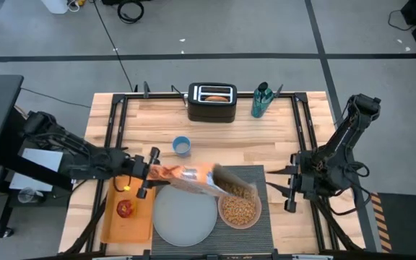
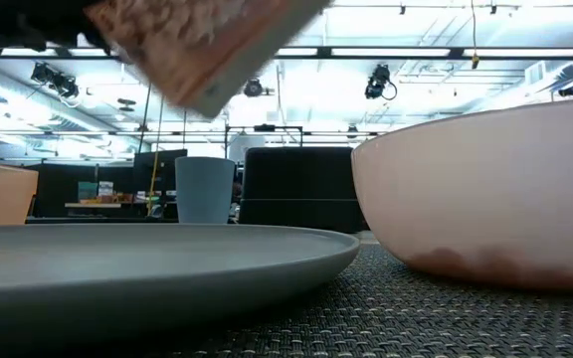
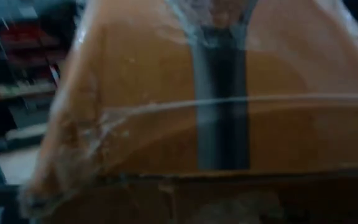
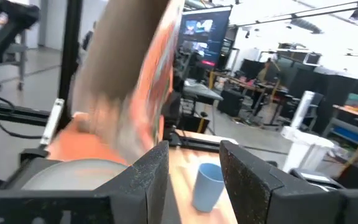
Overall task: Arrange a breakfast setting
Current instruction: Pour the cereal from the cereal box into the light orange bowl
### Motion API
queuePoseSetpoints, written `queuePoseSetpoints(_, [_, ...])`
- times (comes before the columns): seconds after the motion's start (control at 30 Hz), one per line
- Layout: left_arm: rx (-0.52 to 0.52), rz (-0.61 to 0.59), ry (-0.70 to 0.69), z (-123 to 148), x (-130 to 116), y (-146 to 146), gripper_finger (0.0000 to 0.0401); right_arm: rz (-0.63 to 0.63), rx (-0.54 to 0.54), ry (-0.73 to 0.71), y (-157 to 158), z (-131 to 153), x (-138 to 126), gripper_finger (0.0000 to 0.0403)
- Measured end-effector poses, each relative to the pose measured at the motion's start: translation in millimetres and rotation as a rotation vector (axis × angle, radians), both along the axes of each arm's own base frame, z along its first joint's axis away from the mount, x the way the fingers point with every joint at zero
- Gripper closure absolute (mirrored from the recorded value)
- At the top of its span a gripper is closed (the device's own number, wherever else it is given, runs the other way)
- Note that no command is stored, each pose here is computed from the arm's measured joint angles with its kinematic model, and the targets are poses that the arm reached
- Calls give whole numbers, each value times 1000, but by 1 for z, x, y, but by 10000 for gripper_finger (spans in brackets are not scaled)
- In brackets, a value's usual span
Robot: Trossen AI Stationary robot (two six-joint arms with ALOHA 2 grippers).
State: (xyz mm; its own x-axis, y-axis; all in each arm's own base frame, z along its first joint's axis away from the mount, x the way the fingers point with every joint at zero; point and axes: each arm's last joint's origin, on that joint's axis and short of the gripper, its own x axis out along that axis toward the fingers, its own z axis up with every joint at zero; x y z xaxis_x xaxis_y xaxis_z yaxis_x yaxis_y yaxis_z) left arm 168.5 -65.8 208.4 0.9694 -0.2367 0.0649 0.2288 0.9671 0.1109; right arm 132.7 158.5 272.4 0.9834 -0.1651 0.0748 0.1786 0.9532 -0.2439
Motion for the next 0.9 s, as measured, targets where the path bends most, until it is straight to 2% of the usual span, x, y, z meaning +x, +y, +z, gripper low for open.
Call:
queuePoseSetpoints(0.2, [-40, 58, -167, 9, -2, 11, 228, -6, -9, -2, -5, 0, 7, 252])
queuePoseSetpoints(0.4, [-44, 116, -277, 19, -3, 20, 228, 91, -28, -39, -17, 1, 26, 252])
queuePoseSetpoints(0.57, [-52, 153, -363, 24, -1, 25, 228, 162, -44, -106, -40, 4, 51, 245])
queuePoseSetpoints(0.7, [-64, 180, -361, 18, 8, 29, 228, 180, -66, -158, -65, 6, 70, 223])
queuePoseSetpoints(0.9, [-75, 219, -403, 7, 21, 34, 228, 224, -57, -189, -93, -2, 93, 169])
